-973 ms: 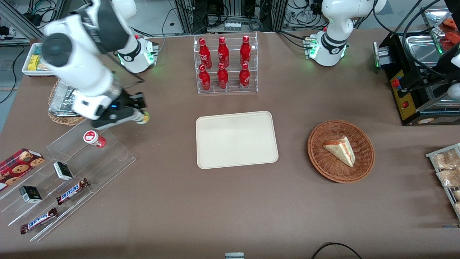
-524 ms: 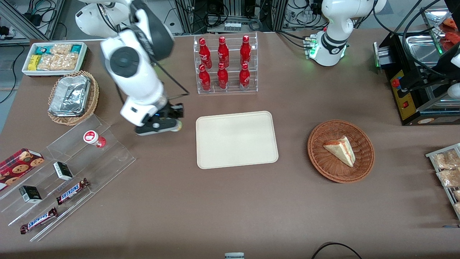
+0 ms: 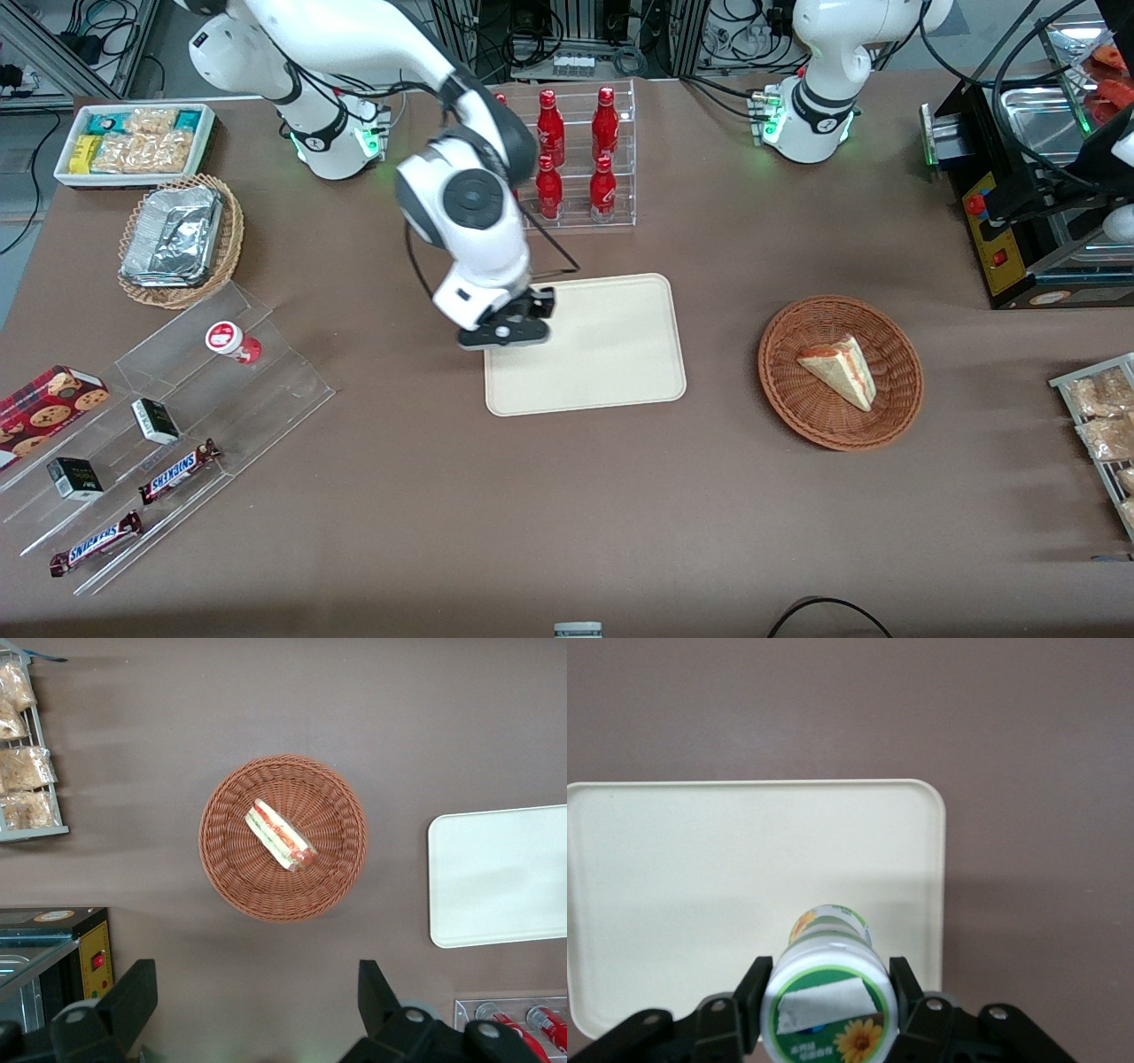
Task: Place green gum on tray
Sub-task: 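Lower the gum jar onto the tray and open the right gripper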
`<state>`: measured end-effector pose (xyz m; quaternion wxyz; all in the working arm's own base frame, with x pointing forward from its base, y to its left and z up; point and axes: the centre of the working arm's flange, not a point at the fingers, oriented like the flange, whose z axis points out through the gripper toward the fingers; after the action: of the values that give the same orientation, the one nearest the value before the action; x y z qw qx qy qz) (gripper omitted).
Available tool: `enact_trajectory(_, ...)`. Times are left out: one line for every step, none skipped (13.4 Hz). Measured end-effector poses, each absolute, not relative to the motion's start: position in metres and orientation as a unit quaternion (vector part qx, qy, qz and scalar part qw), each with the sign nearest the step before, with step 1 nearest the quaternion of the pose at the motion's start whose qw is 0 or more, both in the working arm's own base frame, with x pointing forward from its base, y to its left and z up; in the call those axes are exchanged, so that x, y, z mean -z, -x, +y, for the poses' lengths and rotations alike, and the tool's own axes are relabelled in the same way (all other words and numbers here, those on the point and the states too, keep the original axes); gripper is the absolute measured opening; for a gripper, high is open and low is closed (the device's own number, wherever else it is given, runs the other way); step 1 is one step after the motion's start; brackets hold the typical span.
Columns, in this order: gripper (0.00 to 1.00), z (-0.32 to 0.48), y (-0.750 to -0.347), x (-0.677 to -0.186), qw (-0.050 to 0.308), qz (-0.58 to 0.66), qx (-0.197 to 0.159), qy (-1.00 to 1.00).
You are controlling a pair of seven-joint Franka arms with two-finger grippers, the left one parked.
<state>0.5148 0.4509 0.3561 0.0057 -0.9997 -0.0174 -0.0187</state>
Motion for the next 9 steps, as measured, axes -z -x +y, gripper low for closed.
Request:
enact_trajectory(0.59, 0.467, -0.512, -0.342, 0.009, -0.011, 0.026, 1.0)
enact_trajectory(0.59, 0.48, -0.508, -0.327, 0.014, -0.006, 0.033, 0.999)
enact_trajectory(0.59, 0.492, -0.504, -0.312, 0.016, -0.005, 0.037, 0.999)
enact_trajectory(0.59, 0.501, -0.499, -0.297, 0.017, -0.006, 0.039, 0.999)
enact_trajectory(0.59, 0.508, -0.494, -0.284, 0.016, -0.006, 0.04, 0.999)
enact_trajectory(0.59, 0.513, -0.49, -0.273, 0.015, -0.007, 0.041, 0.999)
enact_trajectory(0.59, 0.516, -0.489, -0.265, 0.014, -0.008, 0.041, 0.999)
enact_trajectory(0.59, 0.516, -0.488, -0.26, 0.013, -0.008, 0.041, 0.999)
enact_trajectory(0.59, 0.515, -0.489, -0.256, 0.011, -0.007, 0.04, 0.999)
